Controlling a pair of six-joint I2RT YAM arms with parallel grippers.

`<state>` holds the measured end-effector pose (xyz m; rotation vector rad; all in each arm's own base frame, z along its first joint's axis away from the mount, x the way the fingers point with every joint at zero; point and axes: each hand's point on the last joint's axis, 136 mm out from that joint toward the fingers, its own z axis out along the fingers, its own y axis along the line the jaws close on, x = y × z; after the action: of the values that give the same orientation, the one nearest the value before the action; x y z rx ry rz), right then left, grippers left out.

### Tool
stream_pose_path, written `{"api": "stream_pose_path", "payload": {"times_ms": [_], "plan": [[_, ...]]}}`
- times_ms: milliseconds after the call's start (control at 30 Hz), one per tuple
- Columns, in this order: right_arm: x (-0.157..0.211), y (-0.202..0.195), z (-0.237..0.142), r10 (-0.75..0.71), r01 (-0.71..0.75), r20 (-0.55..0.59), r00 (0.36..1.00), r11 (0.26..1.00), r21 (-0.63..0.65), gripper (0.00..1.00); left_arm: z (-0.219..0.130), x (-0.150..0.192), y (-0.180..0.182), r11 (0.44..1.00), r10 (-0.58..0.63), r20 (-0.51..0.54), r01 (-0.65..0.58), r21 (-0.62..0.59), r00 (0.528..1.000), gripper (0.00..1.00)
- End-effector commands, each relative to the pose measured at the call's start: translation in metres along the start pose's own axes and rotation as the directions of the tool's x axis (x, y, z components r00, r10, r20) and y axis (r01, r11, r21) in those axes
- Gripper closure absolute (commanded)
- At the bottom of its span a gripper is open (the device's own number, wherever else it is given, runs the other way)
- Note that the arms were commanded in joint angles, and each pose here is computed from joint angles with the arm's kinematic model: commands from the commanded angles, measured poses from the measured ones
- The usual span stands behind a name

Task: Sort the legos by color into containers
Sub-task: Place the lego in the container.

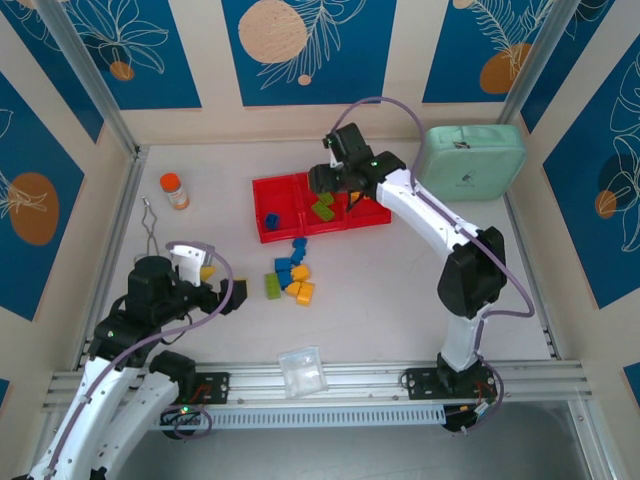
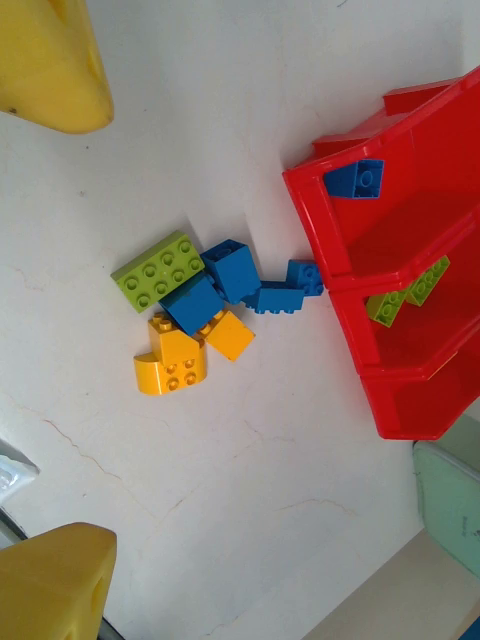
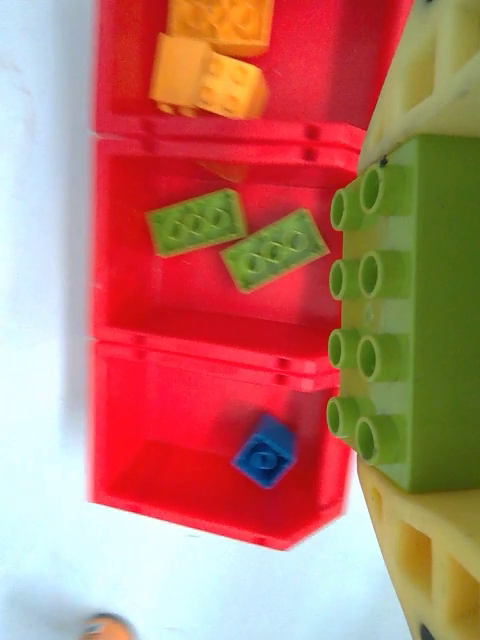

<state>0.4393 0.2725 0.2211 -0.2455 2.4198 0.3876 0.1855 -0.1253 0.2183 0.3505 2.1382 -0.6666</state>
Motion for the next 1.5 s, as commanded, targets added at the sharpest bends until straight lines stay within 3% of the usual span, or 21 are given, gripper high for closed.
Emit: {"api": "stream_pose_path", "payload": {"times_ms": [0,300,567,667,867,1300,1467], "plan": [[0.006,0.002,0.035,0.056,-0.059,-0.063,0.996,0.997,-0.042,0.63,-0.001,-0.001,-0.001,1.0,0.017,0.0,-0.017,-0.001,1.0,0.01],[-0.002,-0.003,0.087,0.317,-0.33,-0.147,0.937,0.941,-0.074,0.63,0.002,0.001,-0.001,1.0,0.014,-0.017,-0.014,0.004,1.0,0.01],[0.02,0.01,0.105,0.607,-0.633,-0.197,0.77,0.764,-0.125,0.58,-0.001,-0.001,-0.003,1.0,0.017,-0.001,-0.017,0.006,1.0,0.01],[0.028,0.011,0.115,0.694,-0.724,-0.214,0.687,0.68,-0.12,0.5,-0.001,-0.001,-0.003,1.0,0.019,-0.002,-0.019,0.012,1.0,0.01],[0.031,0.017,0.127,0.782,-0.818,-0.239,0.575,0.556,-0.147,0.47,-0.002,-0.001,-0.004,1.0,0.02,0.0,-0.02,0.017,1.0,0.01],[0.021,0.022,0.111,0.812,-0.831,-0.181,0.555,0.53,-0.169,0.18,-0.003,-0.001,-0.005,1.0,0.023,0.009,-0.023,0.021,1.0,0.01],[0.022,0.02,0.102,0.809,-0.823,-0.162,0.565,0.542,-0.167,0.14,-0.003,-0.001,-0.006,0.999,0.024,0.01,-0.025,0.022,1.0,0.01]]}}
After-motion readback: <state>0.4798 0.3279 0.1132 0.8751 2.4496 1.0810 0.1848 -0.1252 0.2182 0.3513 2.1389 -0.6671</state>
